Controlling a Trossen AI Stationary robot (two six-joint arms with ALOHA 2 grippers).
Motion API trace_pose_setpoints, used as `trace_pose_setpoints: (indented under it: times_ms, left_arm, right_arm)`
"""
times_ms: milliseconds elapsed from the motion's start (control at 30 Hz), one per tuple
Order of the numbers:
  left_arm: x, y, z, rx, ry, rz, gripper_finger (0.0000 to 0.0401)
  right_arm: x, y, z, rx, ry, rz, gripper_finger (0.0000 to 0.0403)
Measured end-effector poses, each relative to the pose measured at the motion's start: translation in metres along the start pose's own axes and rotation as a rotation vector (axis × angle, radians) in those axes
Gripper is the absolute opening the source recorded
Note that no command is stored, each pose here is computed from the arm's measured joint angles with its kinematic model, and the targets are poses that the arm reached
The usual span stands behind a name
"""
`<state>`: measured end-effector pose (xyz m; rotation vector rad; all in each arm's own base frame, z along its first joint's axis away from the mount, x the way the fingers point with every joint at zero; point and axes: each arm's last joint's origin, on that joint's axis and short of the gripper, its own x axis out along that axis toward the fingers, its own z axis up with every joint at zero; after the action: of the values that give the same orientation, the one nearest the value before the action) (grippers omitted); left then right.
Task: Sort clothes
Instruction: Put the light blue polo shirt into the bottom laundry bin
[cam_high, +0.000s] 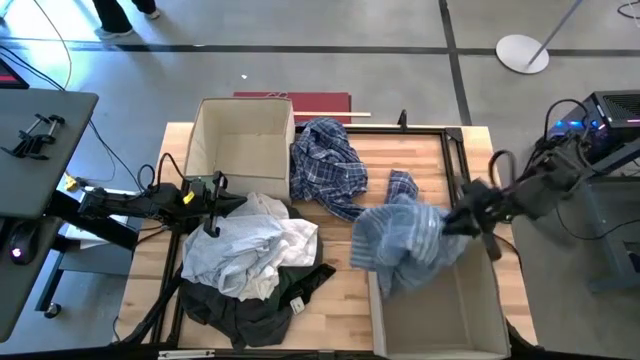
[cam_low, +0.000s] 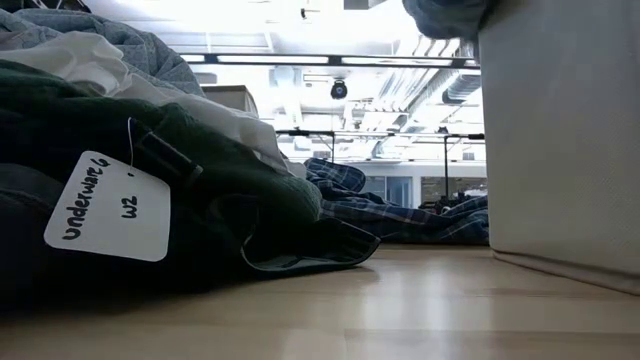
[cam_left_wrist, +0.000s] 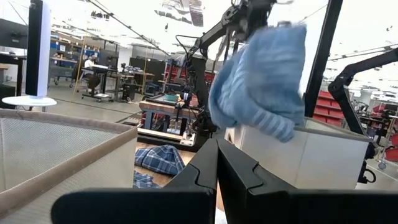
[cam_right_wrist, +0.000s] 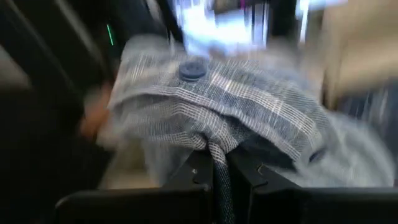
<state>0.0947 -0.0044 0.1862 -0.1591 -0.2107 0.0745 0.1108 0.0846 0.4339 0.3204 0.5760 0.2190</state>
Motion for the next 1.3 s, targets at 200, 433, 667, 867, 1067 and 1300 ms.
trace_pose_setpoints:
  times_ms: [200, 433, 667, 867, 1067, 1300]
  left_arm:
    - [0.0, 0.0, 0.0, -0.001, 0.0, 0.0, 0.0001]
    - [0.0, 0.0, 0.0, -0.001, 0.0, 0.0, 0.0001]
    - [0.0, 0.0, 0.0, -0.001, -0.002, 0.002, 0.0001]
    - [0.0, 0.0, 0.001, -0.003, -0.008, 0.002, 0.0001]
    - [0.0, 0.0, 0.001, -0.003, -0.008, 0.003, 0.0001]
    - [0.0, 0.0, 0.001, -0.034, -0.009, 0.003, 0.0001]
  right_arm:
    - [0.023, 0.017, -0.021, 0.237, 0.317, 0.039, 0.0004]
    - [0.053, 0.041, -0.041, 0.443, 0.507, -0.071, 0.0004]
    - [0.109, 0.062, -0.073, 0.372, 0.678, -0.288, 0.0005]
    - [0.148, 0.061, -0.096, 0.474, 0.953, -0.475, 0.004]
    - [0.151, 0.054, -0.099, 0.592, 1.196, -0.523, 0.0121]
    - [0.126, 0.056, -0.076, 0.759, 1.101, -0.347, 0.0184]
